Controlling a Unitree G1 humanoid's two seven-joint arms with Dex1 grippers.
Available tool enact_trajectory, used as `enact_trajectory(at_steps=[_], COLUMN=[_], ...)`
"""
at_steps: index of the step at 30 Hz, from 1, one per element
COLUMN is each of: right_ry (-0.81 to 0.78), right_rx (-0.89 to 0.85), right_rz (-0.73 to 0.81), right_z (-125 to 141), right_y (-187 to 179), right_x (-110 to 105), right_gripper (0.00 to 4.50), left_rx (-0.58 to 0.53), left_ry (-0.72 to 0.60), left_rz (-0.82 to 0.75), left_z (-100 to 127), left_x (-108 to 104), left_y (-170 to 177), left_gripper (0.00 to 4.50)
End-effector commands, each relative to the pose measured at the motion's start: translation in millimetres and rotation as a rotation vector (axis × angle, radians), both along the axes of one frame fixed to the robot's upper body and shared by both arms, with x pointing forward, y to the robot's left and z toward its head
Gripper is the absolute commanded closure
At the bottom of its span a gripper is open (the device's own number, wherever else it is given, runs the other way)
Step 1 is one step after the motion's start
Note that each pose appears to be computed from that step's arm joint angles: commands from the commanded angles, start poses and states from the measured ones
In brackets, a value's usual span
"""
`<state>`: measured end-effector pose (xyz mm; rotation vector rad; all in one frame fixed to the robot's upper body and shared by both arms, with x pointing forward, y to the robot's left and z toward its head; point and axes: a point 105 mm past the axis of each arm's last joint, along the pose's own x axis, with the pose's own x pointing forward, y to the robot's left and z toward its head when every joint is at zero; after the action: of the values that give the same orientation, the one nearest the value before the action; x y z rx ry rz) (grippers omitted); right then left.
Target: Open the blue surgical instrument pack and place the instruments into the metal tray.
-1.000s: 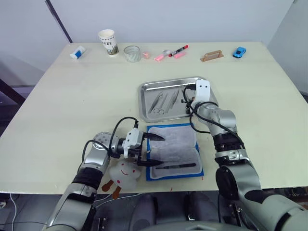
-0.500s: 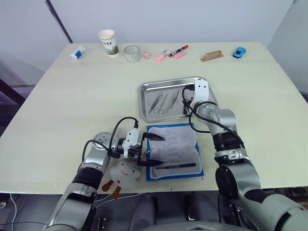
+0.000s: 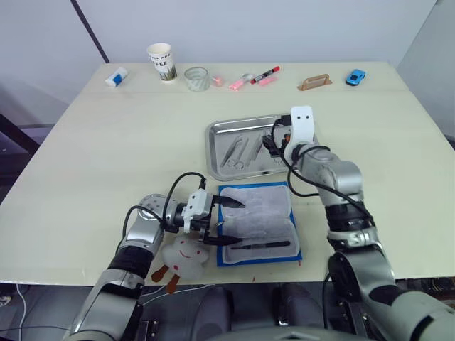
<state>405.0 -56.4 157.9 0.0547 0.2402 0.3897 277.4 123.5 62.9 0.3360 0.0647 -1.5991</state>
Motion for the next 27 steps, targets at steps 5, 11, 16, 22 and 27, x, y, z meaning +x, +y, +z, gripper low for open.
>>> enact_trajectory(at_steps=[5,11,16,22,27], right_ry=[-0.287,-0.24,-0.148,-0.112,-0.113], right_rx=[-0.015,-0.093,-0.185,-0.261,-0.363], right_rz=[0.407,0.738,0.941,1.019,1.046], right_z=[27,1,-24,-42,-58], right_y=[-4,-18,-28,-35,-38], right_x=[-54,-106,-138,-150,-151], right_gripper=[0.08,0.08,0.08,0.08,0.08], left_rx=[0.056,0.063,0.067,0.071,0.075], left_ry=[0.07,0.07,0.069,0.069,0.069], left_rz=[0.007,0.001,-0.006,-0.009,-0.01], left_z=[-20,-20,-20,-19,-19], left_x=[-5,-5,-4,-4,-4], left_y=[2,3,3,3,4], left_gripper=[0.0,0.0,0.0,0.0,0.0])
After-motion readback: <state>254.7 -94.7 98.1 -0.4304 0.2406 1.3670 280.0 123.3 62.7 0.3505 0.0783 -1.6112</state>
